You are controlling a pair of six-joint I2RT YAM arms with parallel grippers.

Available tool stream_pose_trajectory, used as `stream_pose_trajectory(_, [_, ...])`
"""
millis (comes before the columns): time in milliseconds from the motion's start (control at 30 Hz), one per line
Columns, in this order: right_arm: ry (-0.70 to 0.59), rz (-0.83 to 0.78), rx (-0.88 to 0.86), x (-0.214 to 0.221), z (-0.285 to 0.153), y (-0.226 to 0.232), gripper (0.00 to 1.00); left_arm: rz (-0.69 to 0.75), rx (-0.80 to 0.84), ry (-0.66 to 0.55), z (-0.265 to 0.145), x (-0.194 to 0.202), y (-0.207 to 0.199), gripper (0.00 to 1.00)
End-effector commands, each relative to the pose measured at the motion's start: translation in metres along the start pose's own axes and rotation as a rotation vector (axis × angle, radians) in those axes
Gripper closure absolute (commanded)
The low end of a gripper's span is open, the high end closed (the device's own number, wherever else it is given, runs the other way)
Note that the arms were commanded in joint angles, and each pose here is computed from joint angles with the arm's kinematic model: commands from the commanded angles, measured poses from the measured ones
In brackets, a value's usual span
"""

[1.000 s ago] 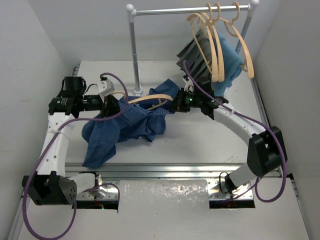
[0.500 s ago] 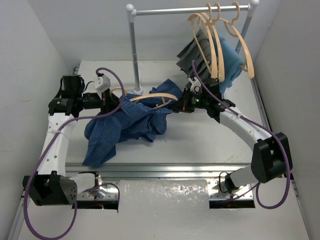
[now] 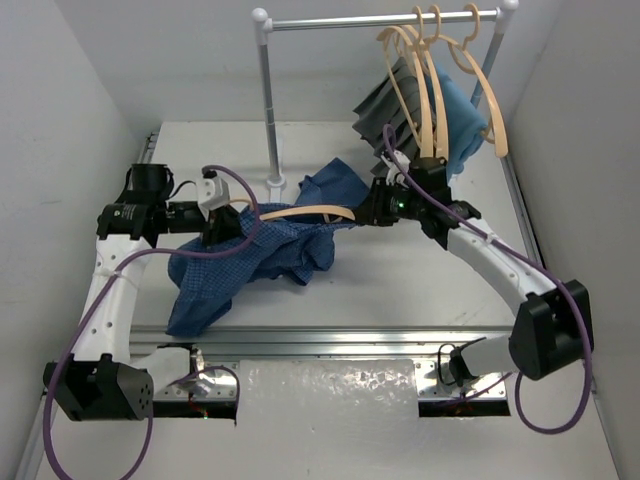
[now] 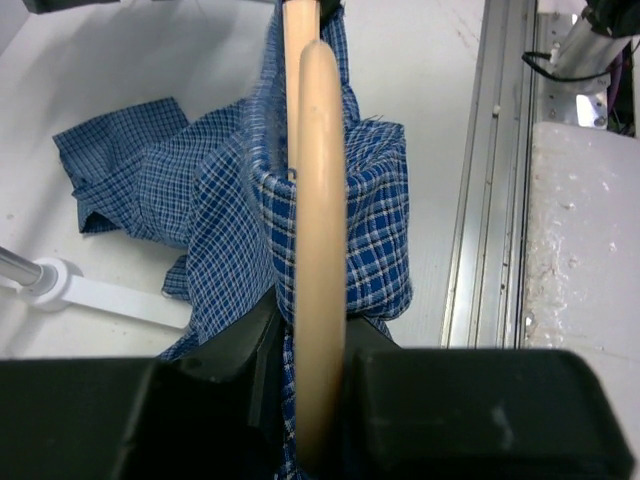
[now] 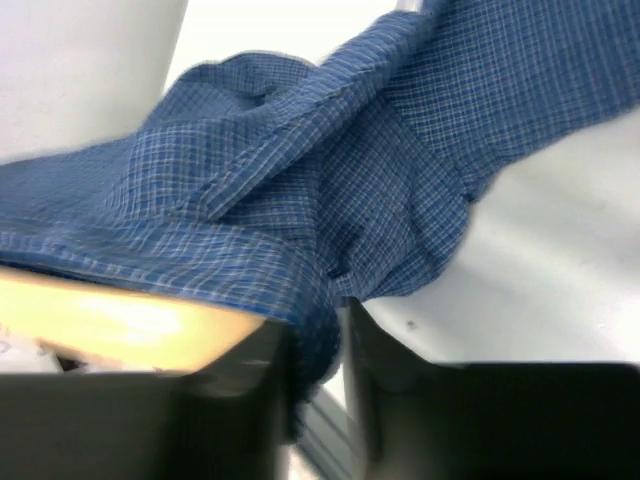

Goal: Place the shirt on the hanger

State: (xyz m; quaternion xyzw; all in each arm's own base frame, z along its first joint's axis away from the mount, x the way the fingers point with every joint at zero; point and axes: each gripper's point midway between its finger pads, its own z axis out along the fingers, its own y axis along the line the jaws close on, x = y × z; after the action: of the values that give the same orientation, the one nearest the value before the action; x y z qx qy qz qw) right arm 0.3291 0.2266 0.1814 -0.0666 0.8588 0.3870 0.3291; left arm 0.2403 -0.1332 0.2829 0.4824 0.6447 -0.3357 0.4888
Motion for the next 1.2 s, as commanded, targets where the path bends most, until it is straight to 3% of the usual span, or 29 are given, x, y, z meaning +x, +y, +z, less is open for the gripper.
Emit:
stream_pose_trajectory(0, [-0.113, -0.151, 0.179, -0.021, -0.027, -0.036, 0.89, 0.117, -0.030, -0.002, -0.009, -0.008, -0.002, 1.00])
stream_pose_trajectory(133, [-0.141, -0.195, 0.126, -0.026, -0.028, -0.025, 0.99, 0.131, -0.019, 0.034, -0.008, 0.001, -0.004, 1.00])
stream_pose_trajectory(300, [-0.140, -0.328, 0.179, -0.028, -0.019, -0.007, 1.00, 0.101, -0.115, 0.143, -0.005, 0.018, 0.010, 1.00])
stream_pose_trajectory(333, [-0.175, -0.366, 0.258, -0.041, -0.021, -0.008, 1.00, 0.110, -0.151, 0.167, -0.006, 0.022, 0.017, 1.00])
stream_pose_trajectory(433, [-0.103, -0.404, 0.507, -0.039, -0.021, -0.028, 1.00, 0.129, -0.221, 0.263, -0.001, 0.034, 0.029, 1.00])
stream_pose_trajectory(533, [-0.085, -0.443, 0.644, -0.049, -0.027, -0.027, 1.00, 0.085, -0.241, 0.272, 0.000, 0.035, 0.032, 1.00])
stream_pose_trajectory(733, [-0.023, -0.580, 0.645, -0.037, 0.010, 0.010, 1.00, 0.055, -0.373, 0.323, 0.004, 0.037, 0.055, 1.00])
stream_pose_trajectory(800, [0.016, -0.611, 0.542, -0.021, 0.029, 0.029, 1.00, 0.035, -0.434, 0.345, 0.000, 0.040, 0.064, 1.00])
stream_pose_trajectory(900, [0.010, -0.623, 0.248, 0.001, 0.045, 0.072, 1.00, 0.019, -0.485, 0.316, -0.001, 0.036, 0.070, 1.00])
stream_pose_trajectory(933, [-0.043, -0.663, 0.163, -0.004, 0.049, 0.091, 1.00, 0.020, -0.522, 0.306, -0.002, 0.033, 0.077, 1.00])
stream_pose_trajectory(1167, [-0.027, -0.804, -0.432, 0.044, 0.033, 0.200, 1.00, -0.080, -0.506, 0.237, 0.015, 0.028, 0.086, 1.00])
